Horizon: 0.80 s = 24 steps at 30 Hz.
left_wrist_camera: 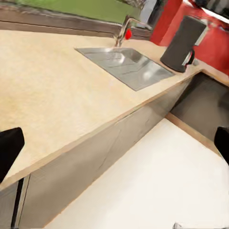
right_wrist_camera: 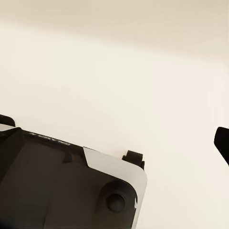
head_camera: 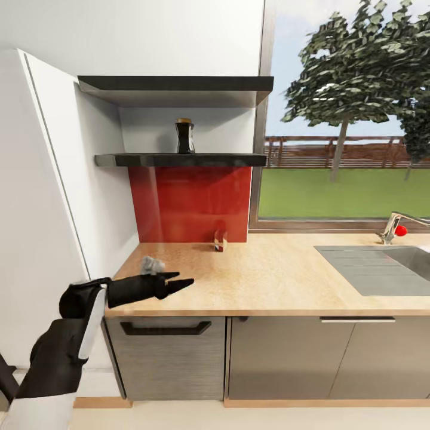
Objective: Set up a coffee station on the kitchen countertop: keep the coffee maker on the countertop, move the bottle of coffee from the kitchen shelf to the counter next to the coffee maker, place a paper coffee filter on top of the coffee maker, put the saucer next to the coffee maker with the coffee cup on the saucer, and place the electric kettle next to the coffee maker.
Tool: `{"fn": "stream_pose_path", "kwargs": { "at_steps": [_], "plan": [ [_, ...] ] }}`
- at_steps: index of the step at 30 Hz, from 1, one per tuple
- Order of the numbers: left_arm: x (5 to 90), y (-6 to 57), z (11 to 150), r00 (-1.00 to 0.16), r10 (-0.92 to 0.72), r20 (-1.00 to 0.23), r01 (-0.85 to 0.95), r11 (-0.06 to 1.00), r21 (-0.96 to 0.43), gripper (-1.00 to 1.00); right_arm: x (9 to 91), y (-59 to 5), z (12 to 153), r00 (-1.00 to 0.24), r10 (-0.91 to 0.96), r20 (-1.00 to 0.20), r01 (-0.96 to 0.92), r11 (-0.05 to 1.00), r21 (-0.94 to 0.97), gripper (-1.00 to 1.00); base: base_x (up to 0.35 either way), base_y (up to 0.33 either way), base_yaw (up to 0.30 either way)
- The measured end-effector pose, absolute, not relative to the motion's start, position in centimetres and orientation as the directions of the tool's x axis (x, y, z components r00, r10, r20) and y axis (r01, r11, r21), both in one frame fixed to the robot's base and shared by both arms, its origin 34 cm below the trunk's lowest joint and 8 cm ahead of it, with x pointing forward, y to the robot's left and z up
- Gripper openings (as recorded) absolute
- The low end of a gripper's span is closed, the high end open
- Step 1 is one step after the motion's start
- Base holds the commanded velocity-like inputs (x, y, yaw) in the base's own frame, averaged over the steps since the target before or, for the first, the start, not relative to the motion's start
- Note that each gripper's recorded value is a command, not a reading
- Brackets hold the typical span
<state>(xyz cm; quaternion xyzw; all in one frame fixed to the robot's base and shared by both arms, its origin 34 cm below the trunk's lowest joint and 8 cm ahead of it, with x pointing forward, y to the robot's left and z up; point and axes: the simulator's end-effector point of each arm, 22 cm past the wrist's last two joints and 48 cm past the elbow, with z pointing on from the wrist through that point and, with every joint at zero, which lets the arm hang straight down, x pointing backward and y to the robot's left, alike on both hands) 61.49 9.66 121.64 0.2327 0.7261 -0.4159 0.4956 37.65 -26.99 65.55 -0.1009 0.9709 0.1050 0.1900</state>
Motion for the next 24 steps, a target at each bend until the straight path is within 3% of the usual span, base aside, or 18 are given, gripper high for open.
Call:
{"fn": "stream_pose_path", "kwargs": {
  "at_steps": [7, 8, 12, 13, 18, 24],
  "plan": [
    [61.9, 0.5, 144.0, -0.122, -0.175, -0.977, 0.922, 0.344, -0.177, 1.00, 37.7, -27.1, 65.5, -0.908, -0.153, -0.391, -0.233, 0.958, 0.166, 1.00, 0.000, 0.000, 0.000],
    [61.0, 0.2, 149.8, -0.022, -0.177, -0.984, 0.939, 0.334, -0.081, 1.00, 37.7, -27.2, 65.6, -0.907, -0.153, -0.392, -0.232, 0.959, 0.164, 1.00, 0.000, 0.000, 0.000],
    [62.9, -0.1, 152.3, -0.024, -0.161, -0.987, 0.930, 0.358, -0.081, 1.00, 37.7, -28.3, 65.6, -0.908, -0.154, -0.390, -0.228, 0.962, 0.151, 1.00, 0.000, 0.000, 0.000],
    [65.5, 0.7, 154.7, 0.005, -0.153, -0.988, 0.882, 0.466, -0.068, 1.00, 37.8, -28.7, 65.7, -0.906, -0.155, -0.394, -0.228, 0.963, 0.145, 1.00, 0.000, 0.000, 0.000],
    [70.8, 3.5, 160.2, 0.036, -0.127, -0.991, 0.722, 0.689, -0.062, 1.00, 38.2, -29.0, 65.9, -0.896, -0.158, -0.414, -0.234, 0.962, 0.138, 1.00, 0.000, 0.000, 0.000],
    [76.2, 7.7, 162.1, -0.010, -0.092, -0.996, 0.479, 0.874, -0.086, 1.00, 38.3, -29.1, 65.9, -0.895, -0.158, -0.417, -0.233, 0.963, 0.136, 1.00, 0.000, 0.000, 0.000]
  ]
}}
